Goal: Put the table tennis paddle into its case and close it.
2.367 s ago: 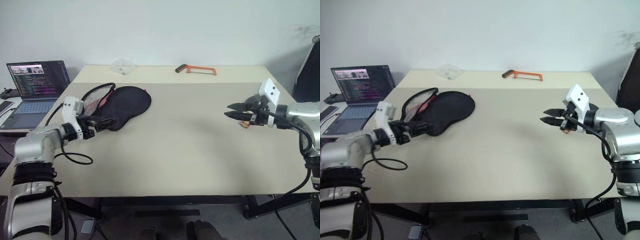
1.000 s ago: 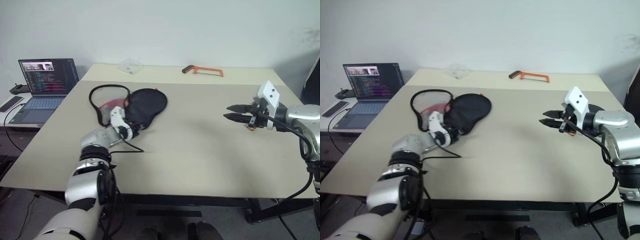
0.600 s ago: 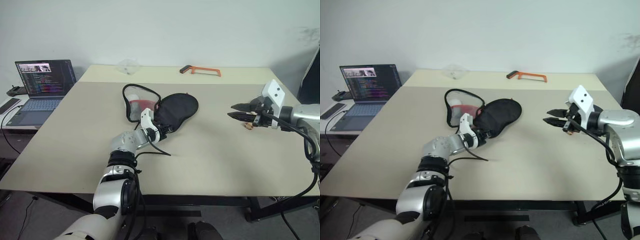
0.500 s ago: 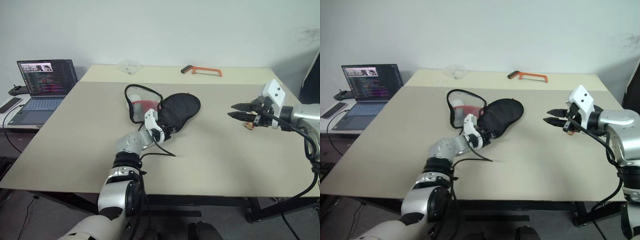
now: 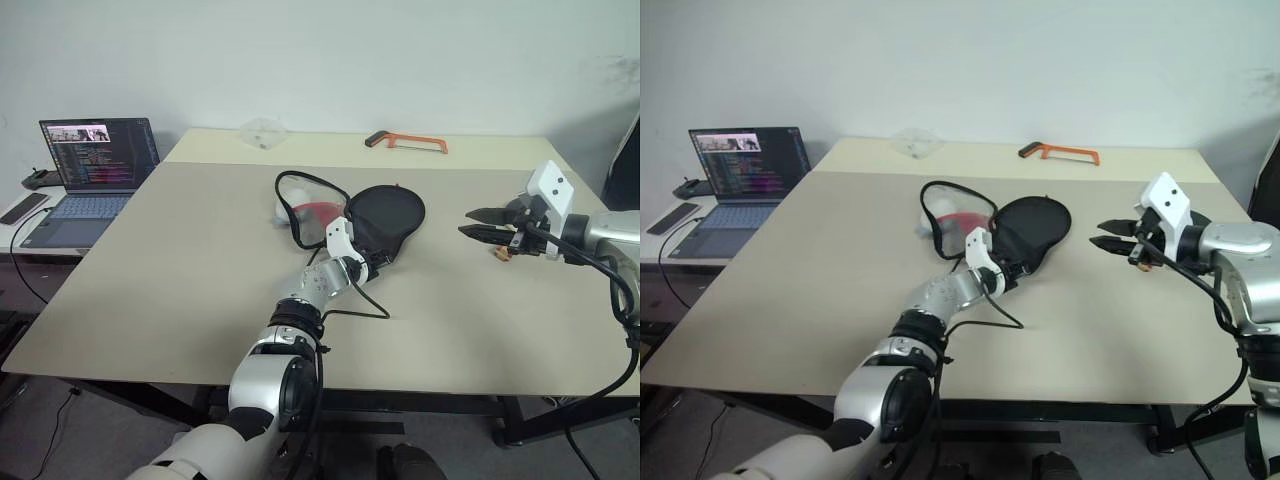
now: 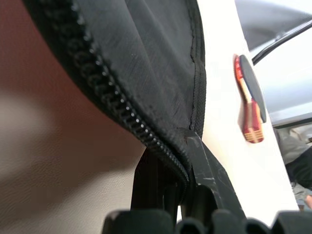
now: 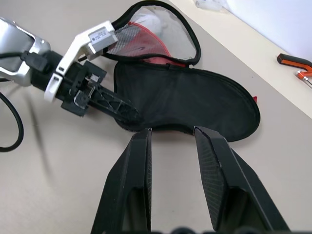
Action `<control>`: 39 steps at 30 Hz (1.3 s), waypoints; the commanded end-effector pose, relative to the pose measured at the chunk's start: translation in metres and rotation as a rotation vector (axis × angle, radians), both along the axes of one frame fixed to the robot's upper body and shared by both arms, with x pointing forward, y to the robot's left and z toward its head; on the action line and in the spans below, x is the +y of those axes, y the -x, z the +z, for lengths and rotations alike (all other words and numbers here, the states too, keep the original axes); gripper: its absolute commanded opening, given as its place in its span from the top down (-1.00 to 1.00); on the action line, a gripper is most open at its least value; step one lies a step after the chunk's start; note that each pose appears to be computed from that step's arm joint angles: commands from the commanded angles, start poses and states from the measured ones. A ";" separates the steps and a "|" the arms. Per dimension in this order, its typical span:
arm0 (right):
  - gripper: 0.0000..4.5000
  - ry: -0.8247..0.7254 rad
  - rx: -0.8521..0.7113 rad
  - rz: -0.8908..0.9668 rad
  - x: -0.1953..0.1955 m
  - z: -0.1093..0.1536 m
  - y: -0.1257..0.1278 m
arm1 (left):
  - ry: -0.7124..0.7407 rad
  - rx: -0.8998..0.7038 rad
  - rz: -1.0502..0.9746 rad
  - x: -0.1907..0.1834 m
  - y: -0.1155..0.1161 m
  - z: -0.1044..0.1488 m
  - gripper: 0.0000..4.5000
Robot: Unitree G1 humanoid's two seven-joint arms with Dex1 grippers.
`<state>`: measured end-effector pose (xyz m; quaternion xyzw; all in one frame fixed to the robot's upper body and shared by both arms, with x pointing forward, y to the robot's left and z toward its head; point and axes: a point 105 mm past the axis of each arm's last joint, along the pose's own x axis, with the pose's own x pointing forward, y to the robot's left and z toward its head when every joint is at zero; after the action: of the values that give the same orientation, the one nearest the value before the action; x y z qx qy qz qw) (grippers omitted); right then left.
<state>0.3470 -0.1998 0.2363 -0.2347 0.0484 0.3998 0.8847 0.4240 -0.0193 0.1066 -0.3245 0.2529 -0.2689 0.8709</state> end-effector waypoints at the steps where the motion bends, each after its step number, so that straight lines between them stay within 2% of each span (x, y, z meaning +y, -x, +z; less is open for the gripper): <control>1: 0.36 0.010 -0.071 0.012 0.001 0.018 0.004 | 0.053 -0.062 -0.141 -0.074 0.022 0.032 0.98; 11: 0.36 0.006 -0.074 0.014 0.003 0.018 0.005 | 0.043 -0.079 -0.265 -0.108 0.041 0.040 0.98; 14: 0.36 0.004 -0.074 0.015 0.003 0.017 0.005 | 0.027 -0.069 -0.287 -0.105 0.043 0.034 0.66; 19: 0.36 0.001 -0.074 0.016 0.004 0.017 0.004 | -0.070 -0.067 -0.250 -0.088 0.036 0.021 -0.08; 22: 0.36 -0.005 -0.069 0.015 0.004 0.015 0.005 | -0.178 -0.128 -0.155 -0.053 0.016 0.022 -0.59; 24: 0.36 -0.013 -0.066 0.013 0.004 0.015 0.005 | -0.220 -0.201 -0.176 -0.038 0.012 0.031 -0.89; 26: 0.36 -0.028 -0.056 0.017 0.006 0.013 0.006 | -0.273 -0.259 -0.212 -0.022 0.013 0.039 -0.89; 30: 0.36 -0.042 -0.041 0.014 0.009 0.010 0.008 | -0.481 -0.386 -0.235 0.028 0.020 0.055 -0.89; 34: 0.36 -0.065 -0.027 0.008 0.012 0.006 0.008 | -0.622 -0.437 -0.351 0.073 0.047 0.054 -0.89; 35: 0.36 -0.069 -0.021 0.002 0.013 0.004 0.007 | -0.630 -0.443 -0.386 0.081 0.055 0.056 -0.89; 39: 0.36 -0.139 0.007 -0.029 0.023 0.003 -0.001 | -0.592 -0.580 -0.472 0.109 0.078 0.102 -0.89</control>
<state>0.3489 -0.1829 0.2209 -0.1705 0.0571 0.3911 0.9026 0.3575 0.0930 0.1699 0.0799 0.1964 -0.4128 0.8858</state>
